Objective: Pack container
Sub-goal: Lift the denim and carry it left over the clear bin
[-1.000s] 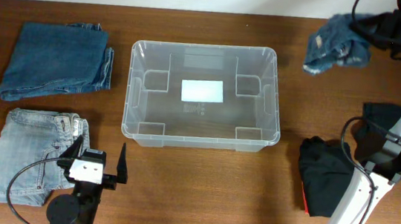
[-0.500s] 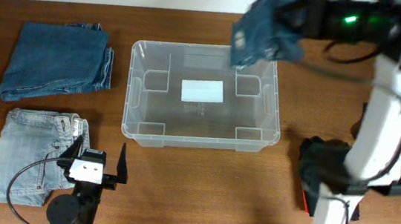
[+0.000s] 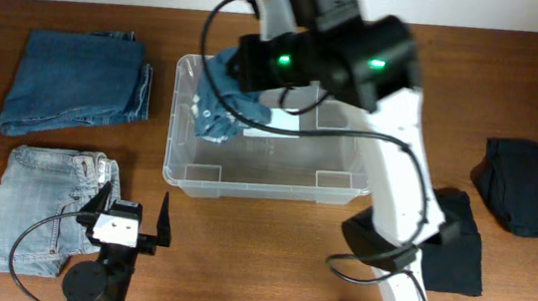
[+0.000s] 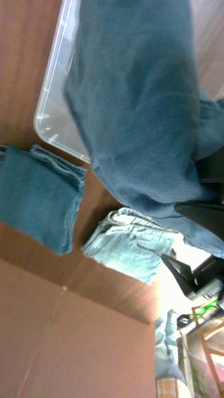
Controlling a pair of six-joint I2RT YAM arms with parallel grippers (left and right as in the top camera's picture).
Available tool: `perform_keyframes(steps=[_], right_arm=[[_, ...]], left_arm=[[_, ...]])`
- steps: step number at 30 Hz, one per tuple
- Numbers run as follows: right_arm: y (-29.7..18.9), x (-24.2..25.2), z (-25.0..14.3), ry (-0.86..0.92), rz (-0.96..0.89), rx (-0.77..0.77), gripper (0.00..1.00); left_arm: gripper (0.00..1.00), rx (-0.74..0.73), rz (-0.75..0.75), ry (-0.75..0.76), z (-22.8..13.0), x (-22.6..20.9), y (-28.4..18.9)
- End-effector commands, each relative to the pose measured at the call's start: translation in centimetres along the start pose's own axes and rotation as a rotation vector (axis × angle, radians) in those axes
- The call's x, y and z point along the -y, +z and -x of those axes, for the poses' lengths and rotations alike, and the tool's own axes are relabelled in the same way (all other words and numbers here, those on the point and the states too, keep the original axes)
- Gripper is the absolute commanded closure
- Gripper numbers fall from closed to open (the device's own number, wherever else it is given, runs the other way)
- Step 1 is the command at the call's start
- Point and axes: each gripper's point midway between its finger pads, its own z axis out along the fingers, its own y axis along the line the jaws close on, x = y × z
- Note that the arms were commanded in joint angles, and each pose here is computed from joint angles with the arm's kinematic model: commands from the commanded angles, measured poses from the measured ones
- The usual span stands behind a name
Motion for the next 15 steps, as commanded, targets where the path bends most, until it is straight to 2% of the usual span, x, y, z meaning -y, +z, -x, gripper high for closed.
perform_keyframes(steps=[1,6,15], right_arm=[[3.4,0.4,0.2,0.008,-0.009,-0.014,0.96],[5.5,-0.5,-0.4,-0.004,0.031,-0.045,0.96],[9.8,1.1,-2.0,0.027,0.05,-0.143,0.96]], left_arm=[[0.01,-0.001,0.012,0.016,-0.2,-0.2,0.0],[0.01,-0.001,0.012,0.016,-0.2,-0.2,0.0],[0.01,-0.001,0.012,0.016,-0.2,-0.2,0.0]])
